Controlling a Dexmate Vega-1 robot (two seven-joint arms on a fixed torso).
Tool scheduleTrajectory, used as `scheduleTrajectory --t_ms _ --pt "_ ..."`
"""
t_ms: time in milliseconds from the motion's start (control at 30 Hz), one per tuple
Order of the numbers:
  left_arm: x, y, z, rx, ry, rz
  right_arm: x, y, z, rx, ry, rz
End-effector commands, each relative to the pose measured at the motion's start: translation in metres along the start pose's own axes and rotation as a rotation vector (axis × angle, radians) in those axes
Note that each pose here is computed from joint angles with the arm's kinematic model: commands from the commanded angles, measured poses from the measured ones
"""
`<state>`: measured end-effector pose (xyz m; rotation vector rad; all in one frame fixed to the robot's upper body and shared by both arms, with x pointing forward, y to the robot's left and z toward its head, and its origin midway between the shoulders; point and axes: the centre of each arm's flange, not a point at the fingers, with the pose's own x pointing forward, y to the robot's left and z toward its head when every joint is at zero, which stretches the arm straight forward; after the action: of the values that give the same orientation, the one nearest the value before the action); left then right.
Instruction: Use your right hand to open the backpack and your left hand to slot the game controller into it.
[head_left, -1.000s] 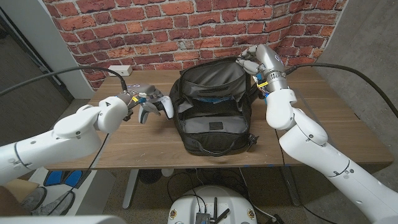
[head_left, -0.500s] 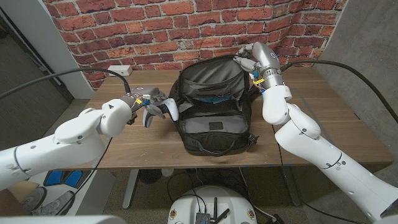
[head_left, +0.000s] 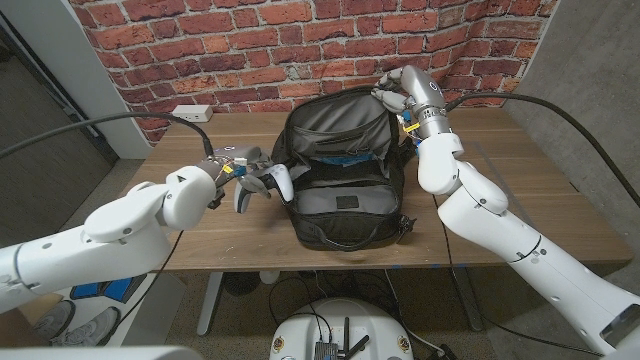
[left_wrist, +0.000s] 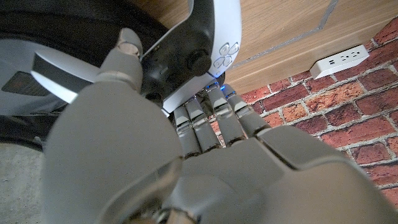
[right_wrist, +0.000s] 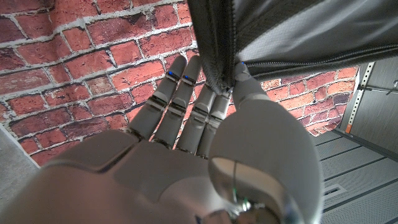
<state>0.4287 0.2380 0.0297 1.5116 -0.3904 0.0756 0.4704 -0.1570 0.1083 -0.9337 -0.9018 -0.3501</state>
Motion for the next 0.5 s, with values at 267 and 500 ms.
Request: scheduleTrajectory --t_ms 267,500 --pt "-0.009 0.005 0.032 -0.029 -0.048 -0.002 0.006 0.008 -0.001 0.018 -0.010 -0.002" --pt "-0.009 0.005 0.049 -0.030 -0.059 -0.001 0.010 0.010 -0.001 0.021 -0.019 -0.006"
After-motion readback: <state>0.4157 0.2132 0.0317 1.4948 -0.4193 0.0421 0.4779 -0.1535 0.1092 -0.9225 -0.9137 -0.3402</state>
